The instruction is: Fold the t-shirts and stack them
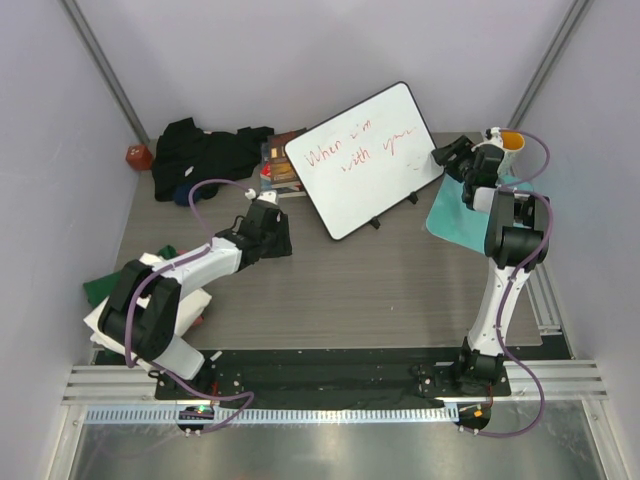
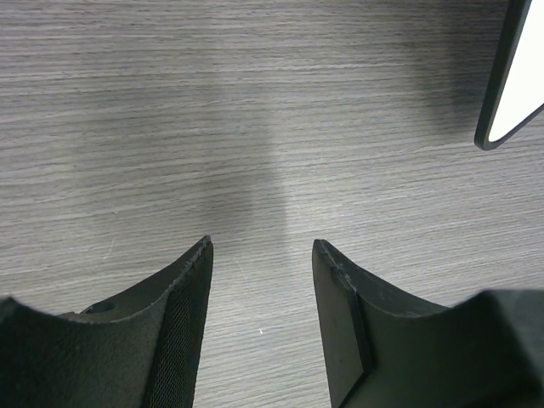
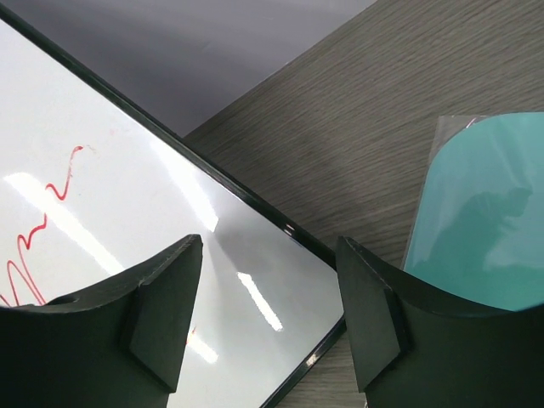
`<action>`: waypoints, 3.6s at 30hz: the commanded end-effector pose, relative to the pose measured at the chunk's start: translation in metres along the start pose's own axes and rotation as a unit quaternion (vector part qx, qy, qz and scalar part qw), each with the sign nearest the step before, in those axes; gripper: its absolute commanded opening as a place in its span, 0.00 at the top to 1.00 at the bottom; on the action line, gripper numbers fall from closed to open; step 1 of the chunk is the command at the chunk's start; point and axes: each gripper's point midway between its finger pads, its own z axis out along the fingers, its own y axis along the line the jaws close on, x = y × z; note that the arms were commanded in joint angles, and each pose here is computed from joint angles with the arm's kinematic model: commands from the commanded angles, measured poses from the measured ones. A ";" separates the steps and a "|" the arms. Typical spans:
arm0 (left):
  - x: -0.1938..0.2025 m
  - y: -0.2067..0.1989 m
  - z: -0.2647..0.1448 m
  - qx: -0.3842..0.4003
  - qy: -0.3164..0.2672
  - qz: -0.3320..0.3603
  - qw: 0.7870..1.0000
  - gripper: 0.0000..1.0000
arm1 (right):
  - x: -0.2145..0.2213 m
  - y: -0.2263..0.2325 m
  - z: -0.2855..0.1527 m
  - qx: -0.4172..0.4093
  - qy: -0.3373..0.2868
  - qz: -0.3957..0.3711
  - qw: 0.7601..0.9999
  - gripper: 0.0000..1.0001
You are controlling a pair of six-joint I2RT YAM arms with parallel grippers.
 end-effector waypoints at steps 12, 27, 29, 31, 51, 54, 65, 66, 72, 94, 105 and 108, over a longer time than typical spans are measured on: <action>-0.018 -0.006 -0.004 0.012 -0.031 -0.017 0.999 0.47 | -0.010 -0.008 0.019 -0.007 0.007 -0.025 1.000 0.33; -0.044 -0.024 -0.009 0.038 -0.060 -0.030 0.997 0.41 | 0.002 0.015 -0.005 -0.084 0.024 0.025 0.996 0.38; -0.045 -0.026 -0.008 0.042 -0.059 -0.028 0.997 0.41 | 0.002 0.023 -0.009 -0.102 0.026 0.030 0.994 0.39; -0.051 -0.029 -0.008 0.045 -0.064 -0.026 0.997 0.41 | 0.007 0.025 -0.015 -0.110 0.024 0.033 0.993 0.41; -0.070 -0.047 0.020 0.068 -0.062 -0.028 0.995 0.41 | 0.014 0.037 -0.037 -0.156 0.003 0.050 0.986 0.51; -0.076 -0.053 0.016 0.080 -0.068 -0.030 0.994 0.41 | 0.016 0.038 -0.040 -0.161 -0.001 0.051 0.986 0.59; -0.090 -0.065 0.018 0.101 -0.081 -0.031 0.991 0.41 | 0.019 0.042 -0.052 -0.171 -0.010 0.064 0.983 0.63; -0.090 -0.065 0.017 0.102 -0.083 -0.032 0.991 0.41 | 0.019 0.042 -0.052 -0.172 -0.011 0.064 0.983 0.63; -0.095 -0.070 0.032 0.108 -0.086 -0.033 0.990 0.41 | 0.019 0.045 -0.056 -0.176 -0.010 0.063 0.982 0.63; -0.084 -0.072 0.074 0.108 -0.071 -0.023 0.991 0.66 | 0.024 0.052 -0.082 -0.178 -0.016 0.066 0.982 0.69; -0.102 -0.067 0.069 0.087 -0.078 0.003 0.993 0.80 | 0.036 0.057 -0.126 -0.166 -0.029 0.068 0.983 0.69; -0.104 -0.068 0.067 0.089 -0.077 0.009 0.993 0.80 | 0.034 0.063 -0.141 -0.166 -0.036 0.064 0.983 0.69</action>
